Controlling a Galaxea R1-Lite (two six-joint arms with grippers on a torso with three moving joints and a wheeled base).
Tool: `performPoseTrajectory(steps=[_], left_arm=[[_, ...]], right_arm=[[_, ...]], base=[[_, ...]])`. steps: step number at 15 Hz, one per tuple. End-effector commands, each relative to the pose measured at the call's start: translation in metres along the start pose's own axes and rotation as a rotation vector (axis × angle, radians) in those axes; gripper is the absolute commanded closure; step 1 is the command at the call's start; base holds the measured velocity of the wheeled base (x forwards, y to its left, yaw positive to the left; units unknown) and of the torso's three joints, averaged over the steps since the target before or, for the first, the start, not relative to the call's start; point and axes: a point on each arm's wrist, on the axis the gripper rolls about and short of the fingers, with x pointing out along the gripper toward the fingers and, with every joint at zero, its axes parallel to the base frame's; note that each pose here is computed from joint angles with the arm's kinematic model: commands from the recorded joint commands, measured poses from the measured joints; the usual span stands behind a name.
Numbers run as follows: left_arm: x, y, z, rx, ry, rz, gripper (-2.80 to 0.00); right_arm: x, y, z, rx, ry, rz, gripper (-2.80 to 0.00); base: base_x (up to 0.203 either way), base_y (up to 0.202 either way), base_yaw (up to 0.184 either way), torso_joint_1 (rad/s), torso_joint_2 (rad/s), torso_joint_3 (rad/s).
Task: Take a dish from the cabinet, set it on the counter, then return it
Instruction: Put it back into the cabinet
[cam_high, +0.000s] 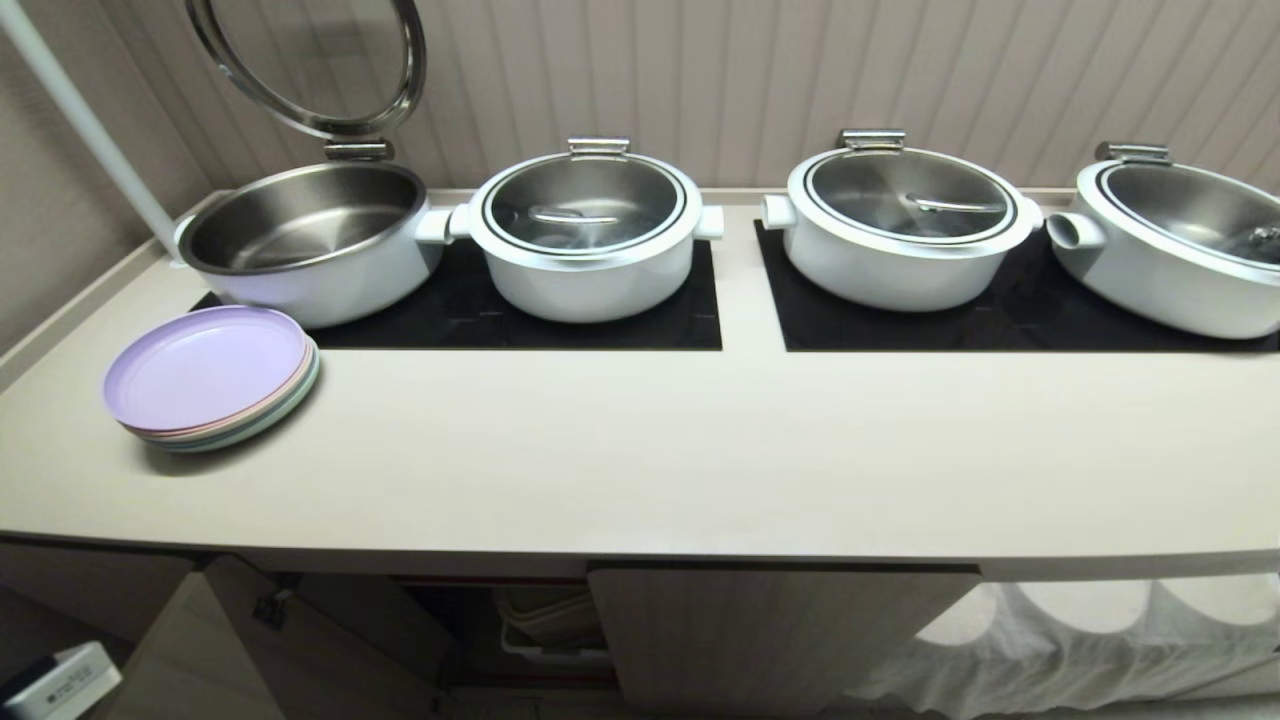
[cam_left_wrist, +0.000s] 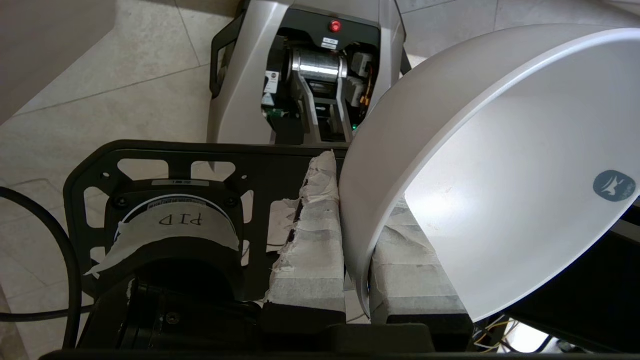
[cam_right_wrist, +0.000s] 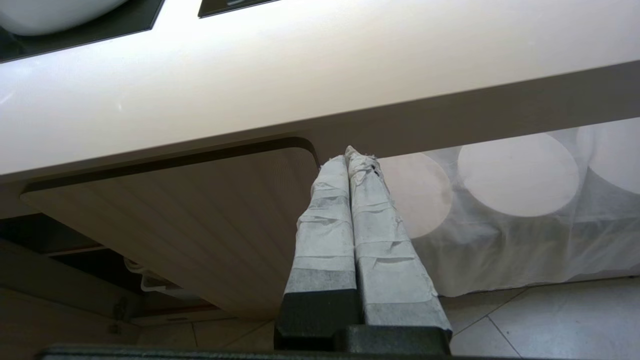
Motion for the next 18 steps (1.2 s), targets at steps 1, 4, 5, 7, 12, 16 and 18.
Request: performPoseTrajectory(steps=[1, 4, 5, 7, 12, 16, 18], left_arm=[[0.0003, -0.0002, 0.0003, -0.004, 0.005, 0.003, 0.00], [0.0003, 0.0001, -0.0001, -0.004, 0.005, 0.003, 0.00], [0.0002, -0.0001, 0.0000, -0.004, 0.005, 0.003, 0.00], [0.0003, 0.0001, -0.0001, -0.004, 0.005, 0.003, 0.00], [0.0005, -0.0003, 0.0000, -0.002, 0.012, -0.005, 0.00], [0.0002, -0.0003, -0.0001, -0.003, 0.013, -0.009, 0.00], [0.0001, -0.0005, 0.0001, -0.003, 0.011, -0.010, 0.00]], right_arm=[[0.0000, 0.0000, 0.0000, 0.001, 0.000, 0.000, 0.00], [0.0000, 0.0000, 0.0000, 0.001, 0.000, 0.000, 0.00], [0.0000, 0.0000, 0.0000, 0.001, 0.000, 0.000, 0.00], [0.0000, 0.0000, 0.0000, 0.001, 0.000, 0.000, 0.00], [0.0000, 0.0000, 0.0000, 0.001, 0.000, 0.001, 0.00], [0.0000, 0.0000, 0.0000, 0.001, 0.000, 0.000, 0.00], [0.0000, 0.0000, 0.0000, 0.001, 0.000, 0.000, 0.00]], base=[[0.000, 0.000, 0.000, 0.000, 0.00, 0.000], [0.000, 0.000, 0.000, 0.000, 0.00, 0.000], [0.000, 0.000, 0.000, 0.000, 0.00, 0.000], [0.000, 0.000, 0.000, 0.000, 0.00, 0.000], [0.000, 0.000, 0.000, 0.000, 0.00, 0.000], [0.000, 0.000, 0.000, 0.000, 0.00, 0.000], [0.000, 0.000, 0.000, -0.081, 0.15, 0.084]])
